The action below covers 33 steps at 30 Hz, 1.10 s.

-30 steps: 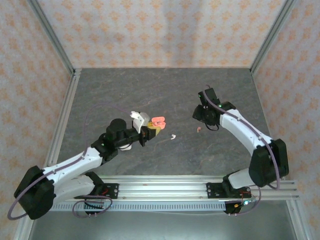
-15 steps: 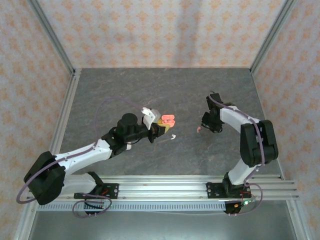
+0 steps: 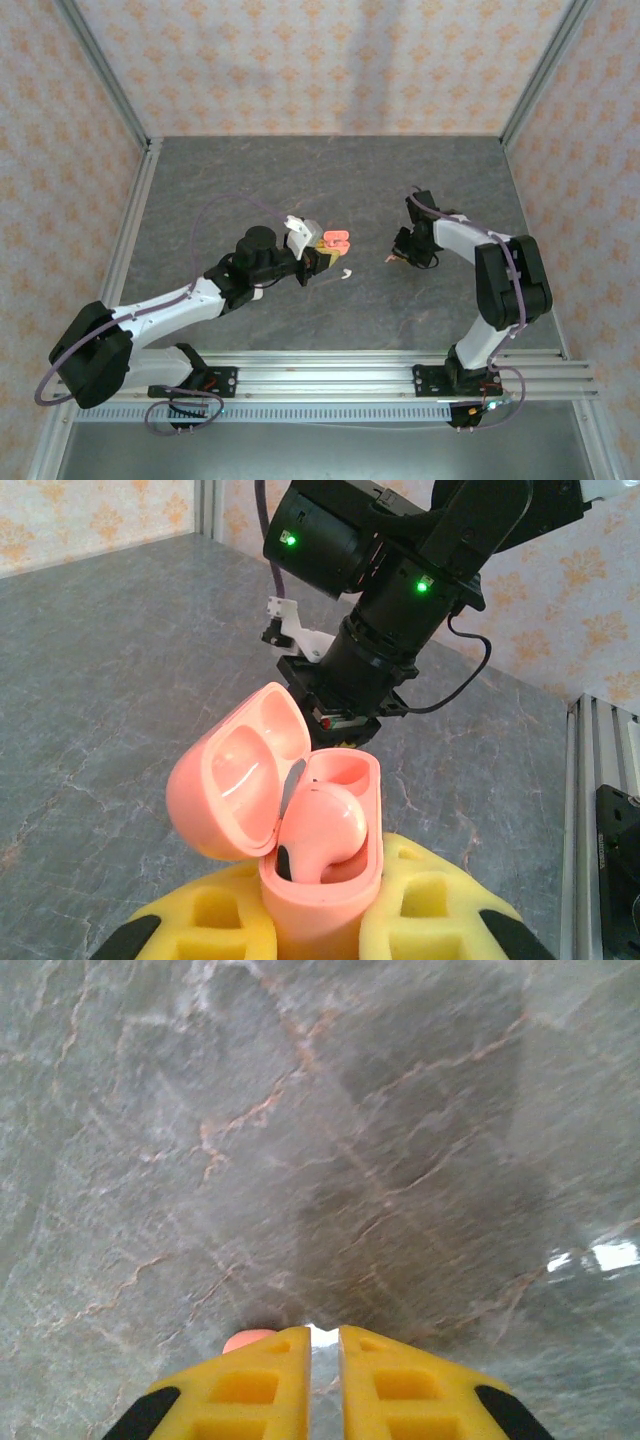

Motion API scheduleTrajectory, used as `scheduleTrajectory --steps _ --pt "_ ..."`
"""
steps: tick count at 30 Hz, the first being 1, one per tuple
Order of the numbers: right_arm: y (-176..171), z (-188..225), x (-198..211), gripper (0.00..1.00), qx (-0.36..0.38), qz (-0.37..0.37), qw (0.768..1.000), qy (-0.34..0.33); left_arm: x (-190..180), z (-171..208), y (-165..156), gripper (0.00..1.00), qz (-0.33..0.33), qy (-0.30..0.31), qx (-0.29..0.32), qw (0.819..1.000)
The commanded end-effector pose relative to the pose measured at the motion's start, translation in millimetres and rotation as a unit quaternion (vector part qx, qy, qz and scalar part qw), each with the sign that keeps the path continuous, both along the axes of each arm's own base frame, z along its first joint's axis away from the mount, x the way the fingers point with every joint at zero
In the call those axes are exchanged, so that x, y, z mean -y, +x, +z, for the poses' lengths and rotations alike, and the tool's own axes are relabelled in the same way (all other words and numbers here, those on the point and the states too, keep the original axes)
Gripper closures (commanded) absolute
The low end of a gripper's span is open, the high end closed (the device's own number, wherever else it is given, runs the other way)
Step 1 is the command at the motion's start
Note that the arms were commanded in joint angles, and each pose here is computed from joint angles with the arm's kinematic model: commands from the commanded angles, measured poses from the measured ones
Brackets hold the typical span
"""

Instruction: Insert wireless bluetooth earbuds into charging case

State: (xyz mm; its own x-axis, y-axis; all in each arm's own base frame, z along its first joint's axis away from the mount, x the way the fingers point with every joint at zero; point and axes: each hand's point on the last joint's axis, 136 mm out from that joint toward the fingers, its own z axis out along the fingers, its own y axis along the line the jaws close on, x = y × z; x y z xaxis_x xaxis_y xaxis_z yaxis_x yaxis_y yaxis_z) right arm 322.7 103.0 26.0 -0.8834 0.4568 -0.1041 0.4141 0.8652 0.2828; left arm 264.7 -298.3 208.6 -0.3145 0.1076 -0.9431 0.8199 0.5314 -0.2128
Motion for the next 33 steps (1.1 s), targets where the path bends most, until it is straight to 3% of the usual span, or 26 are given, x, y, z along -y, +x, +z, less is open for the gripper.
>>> scheduleTrajectory --steps 1,21,25,29,33 --pt "4 14 -9 0.85 0.016 0.005 1.000 0.002 4 23 0 1.00 -0.006 -0.015 0.028 0.999" --pt "29 31 -34 0.85 0.050 0.020 0.998 0.021 -4 25 -6 1.00 0.000 -0.007 0.033 0.999" --pt "13 34 -27 0.76 0.055 0.023 0.998 0.004 -4 26 -6 1.00 0.000 -0.005 0.037 0.999" --pt "0 29 -29 0.61 0.053 0.051 0.997 -0.022 -2 26 -4 1.00 -0.002 -0.005 0.036 0.999" --pt "-1 21 -29 0.56 0.048 0.078 0.995 -0.040 0 26 -4 1.00 -0.005 -0.007 0.034 0.999"
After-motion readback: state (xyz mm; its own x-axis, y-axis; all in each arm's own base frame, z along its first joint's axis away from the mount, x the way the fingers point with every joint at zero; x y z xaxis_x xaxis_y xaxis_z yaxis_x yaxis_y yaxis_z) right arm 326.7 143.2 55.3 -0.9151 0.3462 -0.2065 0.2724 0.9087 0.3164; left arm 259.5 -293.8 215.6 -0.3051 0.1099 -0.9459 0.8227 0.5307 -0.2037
